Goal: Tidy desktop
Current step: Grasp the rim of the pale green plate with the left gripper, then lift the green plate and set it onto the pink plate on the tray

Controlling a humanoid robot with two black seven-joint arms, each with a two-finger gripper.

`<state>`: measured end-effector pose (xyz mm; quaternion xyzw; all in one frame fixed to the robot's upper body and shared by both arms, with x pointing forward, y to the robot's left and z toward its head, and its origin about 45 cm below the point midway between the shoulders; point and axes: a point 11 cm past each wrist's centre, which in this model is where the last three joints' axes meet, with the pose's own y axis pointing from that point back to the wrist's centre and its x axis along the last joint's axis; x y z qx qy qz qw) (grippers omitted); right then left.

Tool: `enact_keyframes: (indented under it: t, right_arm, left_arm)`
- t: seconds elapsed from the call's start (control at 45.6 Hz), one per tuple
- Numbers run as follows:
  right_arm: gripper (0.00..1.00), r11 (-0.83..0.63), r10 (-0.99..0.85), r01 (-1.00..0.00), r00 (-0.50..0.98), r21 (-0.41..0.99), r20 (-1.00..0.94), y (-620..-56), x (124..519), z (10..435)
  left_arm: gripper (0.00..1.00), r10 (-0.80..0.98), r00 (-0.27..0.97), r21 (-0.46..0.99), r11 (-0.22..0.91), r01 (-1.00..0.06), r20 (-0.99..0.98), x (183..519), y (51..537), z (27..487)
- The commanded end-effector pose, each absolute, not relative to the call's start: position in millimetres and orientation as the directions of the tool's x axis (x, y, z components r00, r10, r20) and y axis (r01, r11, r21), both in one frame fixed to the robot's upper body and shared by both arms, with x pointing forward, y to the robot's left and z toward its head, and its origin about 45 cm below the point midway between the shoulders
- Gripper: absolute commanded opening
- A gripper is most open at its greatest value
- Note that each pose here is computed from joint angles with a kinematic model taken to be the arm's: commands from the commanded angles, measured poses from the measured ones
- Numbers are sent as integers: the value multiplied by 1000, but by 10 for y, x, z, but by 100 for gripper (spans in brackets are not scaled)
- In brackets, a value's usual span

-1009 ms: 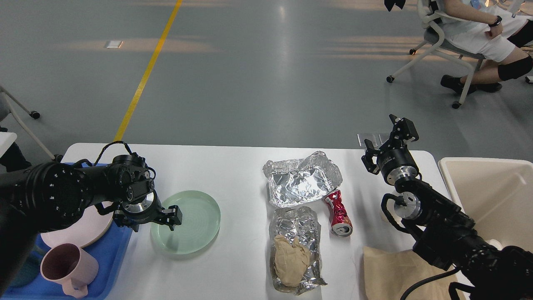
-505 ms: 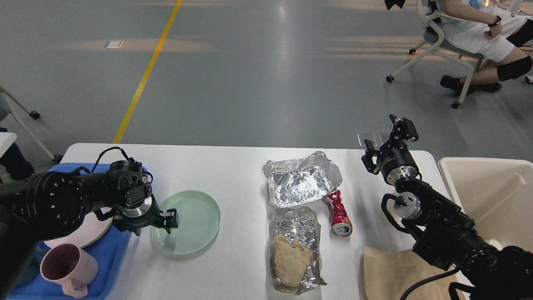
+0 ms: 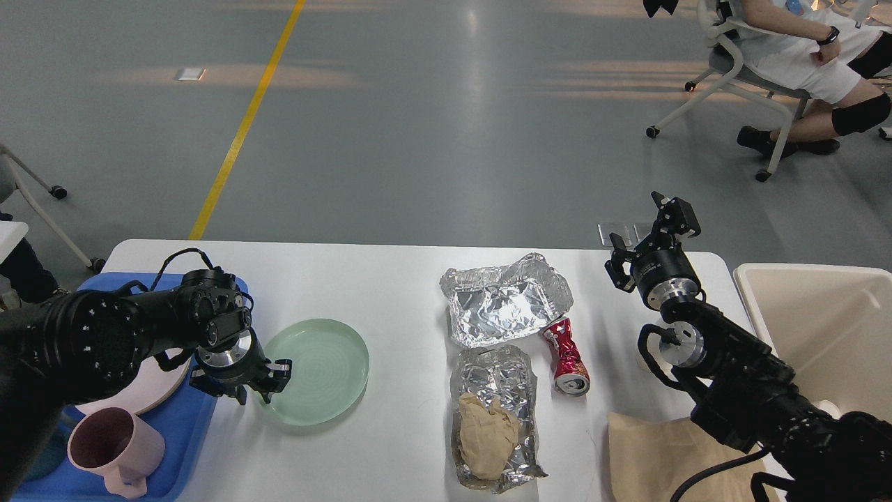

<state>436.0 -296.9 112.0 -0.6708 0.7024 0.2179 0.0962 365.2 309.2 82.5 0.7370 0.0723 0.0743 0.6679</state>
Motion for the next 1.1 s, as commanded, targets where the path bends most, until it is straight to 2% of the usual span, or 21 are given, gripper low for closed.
enact_keyframes:
  t: [0.0,0.088,0.11,0.505,0.79,1.075]
  right_arm:
    - [100,5,-900,-984,-82,177,-427,-2969,4360,1120]
    - [100,5,-900,-984,-82,177,-427,-2969,4360,1120]
    - [100,6,-900,-984,-82,176,-427,-2970,4360,1121]
    - [100,5,-900,-984,-81,176,-428,-2967,4365,1127]
    - [100,6,-901,-984,-82,177,-426,-2977,4360,1122]
    - [100,5,-900,-984,-82,177,-427,-2969,4360,1120]
  left_arm:
    - [13,207,978,996,-88,24,-5,3645,3084,835]
    - [0,206,978,996,-85,41,-23,3621,3082,829]
    - [0,206,978,995,-84,47,-29,3614,3081,829]
    - [0,206,978,996,-77,36,-20,3691,3071,926]
    - [0,272,961,998,-45,-39,50,4018,3301,1474]
    - [0,282,951,992,-28,-120,123,4289,3325,1959]
